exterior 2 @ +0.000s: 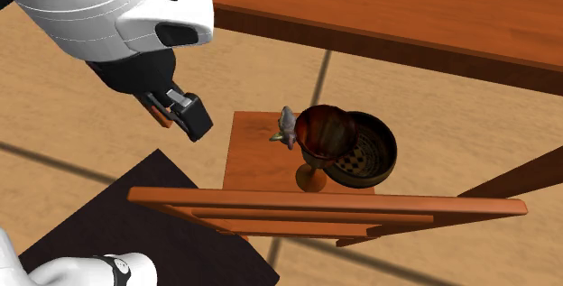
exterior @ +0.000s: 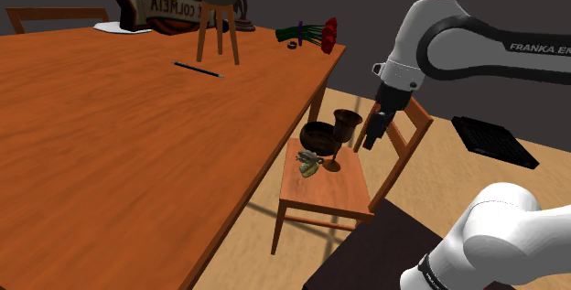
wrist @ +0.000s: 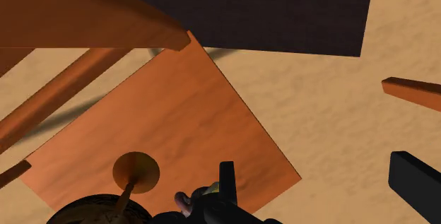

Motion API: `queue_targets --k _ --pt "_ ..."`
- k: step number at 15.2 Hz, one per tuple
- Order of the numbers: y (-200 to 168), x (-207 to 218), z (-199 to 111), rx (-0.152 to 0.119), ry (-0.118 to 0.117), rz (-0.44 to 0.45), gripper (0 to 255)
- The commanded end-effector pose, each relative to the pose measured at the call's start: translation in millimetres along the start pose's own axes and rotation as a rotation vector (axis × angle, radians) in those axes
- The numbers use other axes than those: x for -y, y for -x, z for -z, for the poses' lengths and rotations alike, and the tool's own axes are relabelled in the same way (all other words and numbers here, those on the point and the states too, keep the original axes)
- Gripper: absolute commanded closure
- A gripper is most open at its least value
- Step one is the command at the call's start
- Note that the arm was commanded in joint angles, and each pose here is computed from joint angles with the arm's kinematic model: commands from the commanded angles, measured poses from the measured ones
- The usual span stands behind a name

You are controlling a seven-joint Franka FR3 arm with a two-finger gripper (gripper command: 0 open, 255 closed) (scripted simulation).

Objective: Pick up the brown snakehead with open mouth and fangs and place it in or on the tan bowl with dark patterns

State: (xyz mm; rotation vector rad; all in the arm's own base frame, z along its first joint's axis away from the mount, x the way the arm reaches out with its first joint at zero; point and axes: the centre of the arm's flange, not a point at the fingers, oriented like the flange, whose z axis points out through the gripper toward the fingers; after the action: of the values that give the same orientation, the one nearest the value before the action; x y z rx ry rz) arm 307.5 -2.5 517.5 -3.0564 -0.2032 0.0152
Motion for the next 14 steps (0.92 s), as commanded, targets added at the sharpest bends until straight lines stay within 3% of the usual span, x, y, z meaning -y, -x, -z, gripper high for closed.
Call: queue_targets --k 1,14 --pt "-8.8 -12.3 -24.1 -0.03 0.003 0.001 0" --pt "-80.1 -73.4 -153.2 -0.206 0.01 0.005 0"
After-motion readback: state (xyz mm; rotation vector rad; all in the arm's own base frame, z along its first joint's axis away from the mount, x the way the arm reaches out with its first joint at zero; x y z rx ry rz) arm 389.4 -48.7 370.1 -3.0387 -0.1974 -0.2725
